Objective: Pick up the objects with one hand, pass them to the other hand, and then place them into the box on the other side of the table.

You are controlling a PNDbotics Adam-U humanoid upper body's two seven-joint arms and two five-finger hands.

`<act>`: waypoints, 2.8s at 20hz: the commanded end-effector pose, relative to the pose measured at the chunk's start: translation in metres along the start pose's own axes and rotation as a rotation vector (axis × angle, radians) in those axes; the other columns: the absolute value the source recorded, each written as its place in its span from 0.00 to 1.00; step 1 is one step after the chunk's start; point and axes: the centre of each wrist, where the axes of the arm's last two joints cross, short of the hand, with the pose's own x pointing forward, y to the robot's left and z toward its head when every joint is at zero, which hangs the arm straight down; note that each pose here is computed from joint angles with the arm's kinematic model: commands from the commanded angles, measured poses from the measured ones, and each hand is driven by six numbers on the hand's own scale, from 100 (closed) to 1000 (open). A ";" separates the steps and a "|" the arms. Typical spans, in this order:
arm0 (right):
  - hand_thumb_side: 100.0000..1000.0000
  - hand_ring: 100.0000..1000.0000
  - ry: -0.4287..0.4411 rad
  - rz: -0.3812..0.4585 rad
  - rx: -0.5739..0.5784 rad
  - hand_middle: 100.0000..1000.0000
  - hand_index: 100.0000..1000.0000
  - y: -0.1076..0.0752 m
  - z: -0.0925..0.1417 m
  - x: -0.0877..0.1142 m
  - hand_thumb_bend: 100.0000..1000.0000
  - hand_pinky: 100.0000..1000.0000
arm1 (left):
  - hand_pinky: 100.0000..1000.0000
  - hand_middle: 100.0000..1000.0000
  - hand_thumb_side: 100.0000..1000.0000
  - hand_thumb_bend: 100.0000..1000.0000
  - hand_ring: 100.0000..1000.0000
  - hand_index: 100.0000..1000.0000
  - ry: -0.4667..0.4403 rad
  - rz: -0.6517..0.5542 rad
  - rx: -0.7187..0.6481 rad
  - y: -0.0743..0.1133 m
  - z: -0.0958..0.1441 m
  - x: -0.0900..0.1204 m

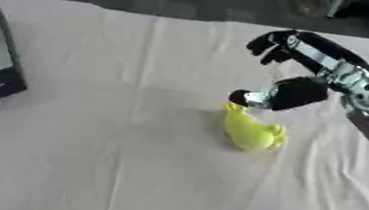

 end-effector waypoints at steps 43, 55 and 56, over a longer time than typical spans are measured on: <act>0.00 0.71 0.283 0.110 0.210 0.62 0.74 0.063 -0.026 -0.061 0.37 0.84 | 0.82 0.55 0.38 0.40 0.58 0.66 -0.001 0.012 0.040 0.003 0.000 0.001; 0.00 0.49 0.277 0.017 0.141 0.34 0.51 0.055 -0.021 -0.052 0.30 0.73 | 0.83 0.54 0.38 0.40 0.58 0.66 0.008 0.008 0.039 0.001 0.001 -0.002; 0.00 0.49 0.272 0.014 0.126 0.34 0.51 0.052 -0.020 -0.050 0.30 0.72 | 0.83 0.54 0.38 0.40 0.58 0.66 0.008 0.007 0.038 0.001 0.001 -0.002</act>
